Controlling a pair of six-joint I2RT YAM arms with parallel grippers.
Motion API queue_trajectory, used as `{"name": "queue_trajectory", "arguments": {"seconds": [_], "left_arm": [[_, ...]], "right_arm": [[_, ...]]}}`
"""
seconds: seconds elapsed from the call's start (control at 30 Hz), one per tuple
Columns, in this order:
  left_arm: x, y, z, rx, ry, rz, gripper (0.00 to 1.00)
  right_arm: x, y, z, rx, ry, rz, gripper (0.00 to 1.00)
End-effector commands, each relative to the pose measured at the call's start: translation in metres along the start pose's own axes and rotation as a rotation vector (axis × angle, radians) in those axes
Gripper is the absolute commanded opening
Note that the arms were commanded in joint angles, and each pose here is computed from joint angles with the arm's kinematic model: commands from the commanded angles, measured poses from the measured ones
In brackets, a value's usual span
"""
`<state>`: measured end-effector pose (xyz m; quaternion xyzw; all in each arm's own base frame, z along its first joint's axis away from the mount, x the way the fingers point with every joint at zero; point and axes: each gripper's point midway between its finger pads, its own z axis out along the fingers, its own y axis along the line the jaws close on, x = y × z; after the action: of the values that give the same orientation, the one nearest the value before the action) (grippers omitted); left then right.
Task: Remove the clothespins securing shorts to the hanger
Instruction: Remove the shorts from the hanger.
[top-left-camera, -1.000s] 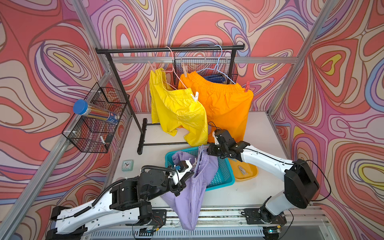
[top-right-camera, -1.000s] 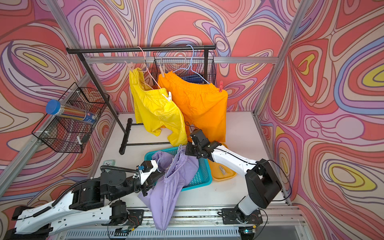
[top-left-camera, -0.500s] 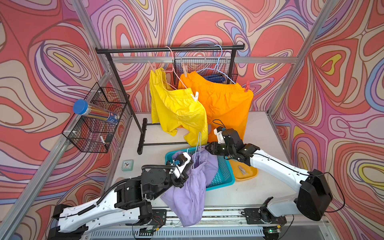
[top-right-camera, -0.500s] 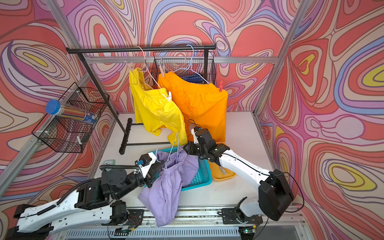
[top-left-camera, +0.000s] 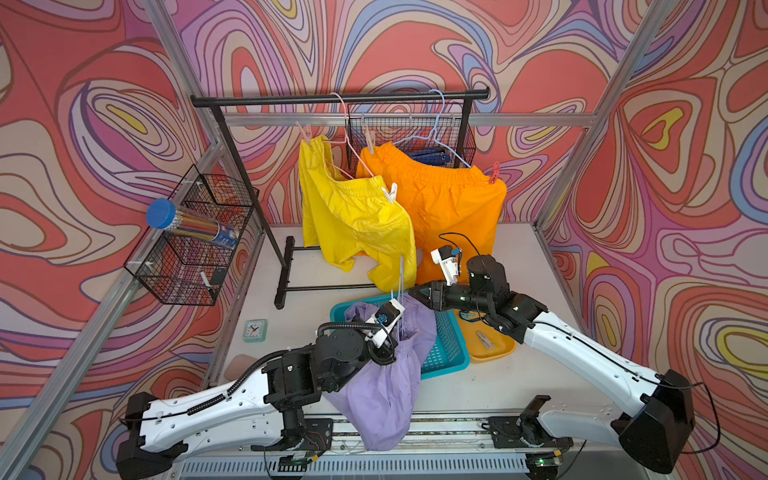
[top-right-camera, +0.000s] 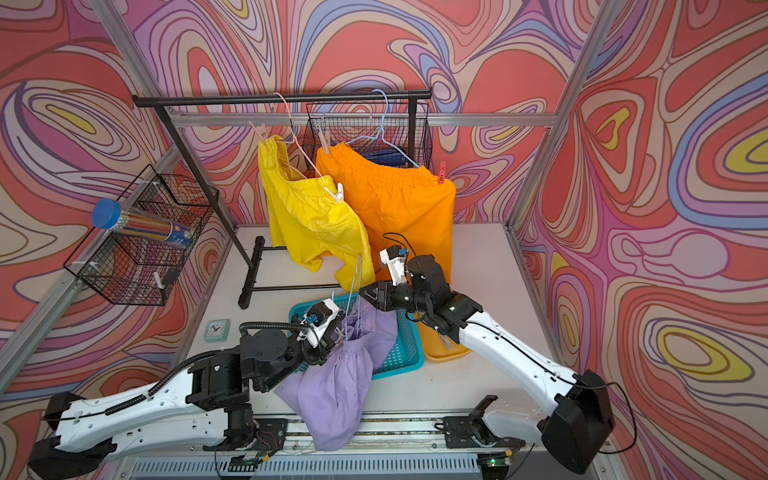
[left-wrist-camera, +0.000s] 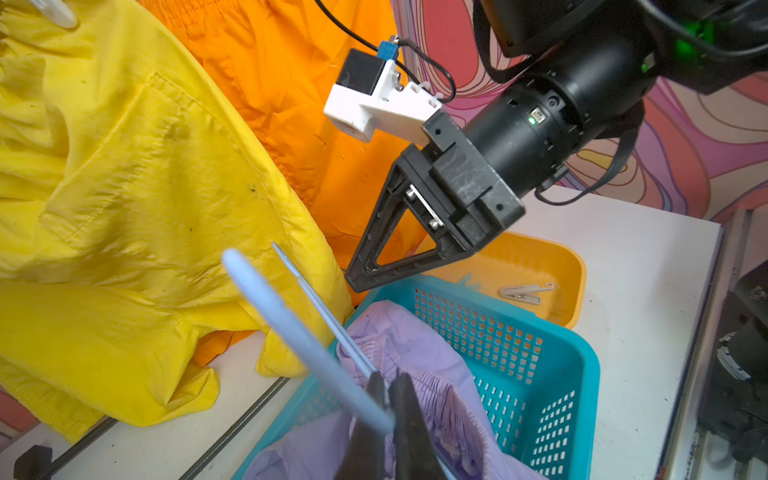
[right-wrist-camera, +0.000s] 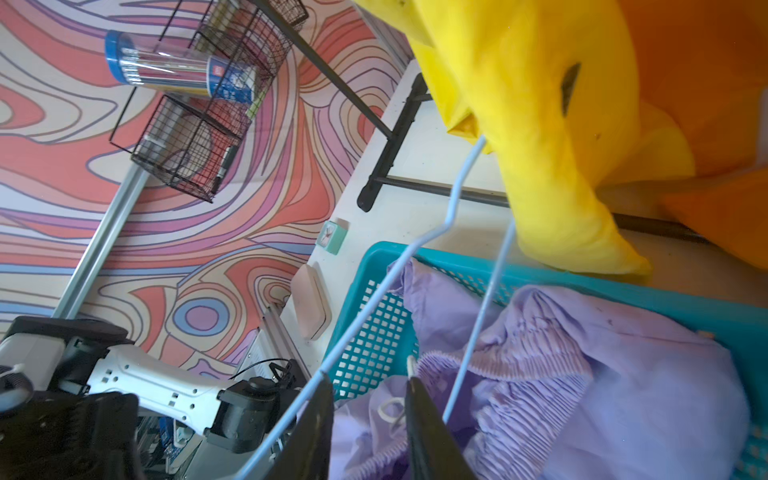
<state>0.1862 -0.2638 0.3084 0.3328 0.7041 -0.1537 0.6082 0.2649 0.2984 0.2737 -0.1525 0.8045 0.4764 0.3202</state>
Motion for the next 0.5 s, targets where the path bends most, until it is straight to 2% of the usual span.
{"name": "queue_trajectory", "arguments": {"seconds": [0.0, 0.47], "left_arm": [[-0.027, 0.014, 0.002, -0.06, -0.067, -0.047, 0.0], [-0.028, 0.032, 0.011, -0.12, -0.073, -0.103, 0.0]], "right_arm": [[0.009, 0.021, -0.001, -0.14, 0.024, -0.037, 0.31], [0.031, 0.031, -0.011, -0.262, 0.015, -0.094, 0.3]]}}
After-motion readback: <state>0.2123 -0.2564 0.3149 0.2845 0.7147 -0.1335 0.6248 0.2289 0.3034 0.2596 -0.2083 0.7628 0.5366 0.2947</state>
